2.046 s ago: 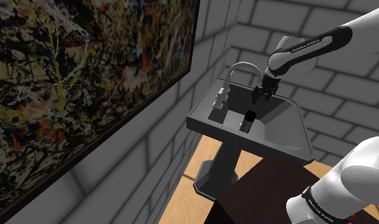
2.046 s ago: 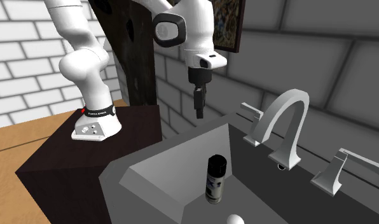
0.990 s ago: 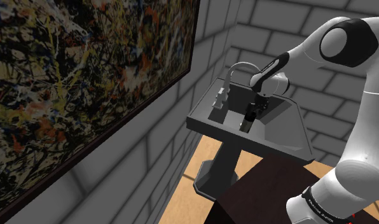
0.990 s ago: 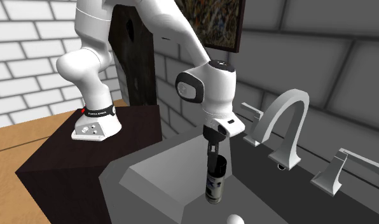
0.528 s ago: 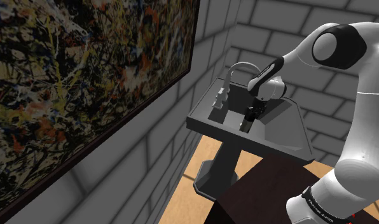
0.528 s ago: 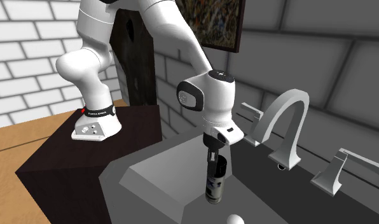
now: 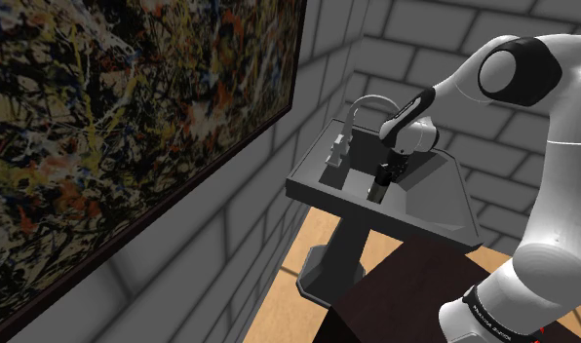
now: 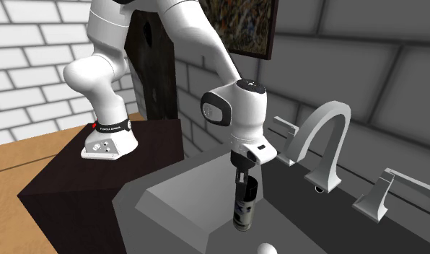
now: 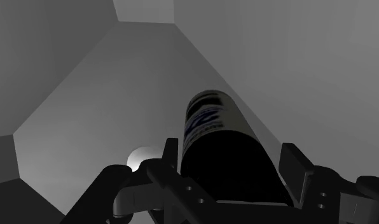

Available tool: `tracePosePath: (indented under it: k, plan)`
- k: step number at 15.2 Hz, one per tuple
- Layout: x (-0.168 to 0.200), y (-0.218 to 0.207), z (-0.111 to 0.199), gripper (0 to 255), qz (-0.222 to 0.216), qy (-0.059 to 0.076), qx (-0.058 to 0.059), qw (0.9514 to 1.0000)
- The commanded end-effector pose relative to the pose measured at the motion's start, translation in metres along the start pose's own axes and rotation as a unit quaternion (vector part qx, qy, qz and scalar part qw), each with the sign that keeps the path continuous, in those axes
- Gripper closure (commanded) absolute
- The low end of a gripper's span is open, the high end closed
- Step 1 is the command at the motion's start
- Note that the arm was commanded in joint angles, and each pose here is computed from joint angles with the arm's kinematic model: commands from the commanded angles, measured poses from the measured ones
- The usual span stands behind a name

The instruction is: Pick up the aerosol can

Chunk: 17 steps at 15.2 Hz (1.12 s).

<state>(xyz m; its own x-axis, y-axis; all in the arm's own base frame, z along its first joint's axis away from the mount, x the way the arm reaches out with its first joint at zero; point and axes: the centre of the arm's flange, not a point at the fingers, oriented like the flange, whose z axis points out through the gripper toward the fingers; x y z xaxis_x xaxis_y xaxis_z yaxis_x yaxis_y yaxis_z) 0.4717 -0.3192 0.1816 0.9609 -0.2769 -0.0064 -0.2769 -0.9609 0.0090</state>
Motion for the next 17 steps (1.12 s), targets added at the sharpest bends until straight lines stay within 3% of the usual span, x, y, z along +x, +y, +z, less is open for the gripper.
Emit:
tracePosePath:
  k: [1, 17]
  plan:
    - [-0.002, 0.0, 0.002, 255, 0.0, -0.002, 0.0, 1.0]
    - [-0.002, 0.0, -0.078, 255, 0.0, -0.002, 0.0, 1.0]
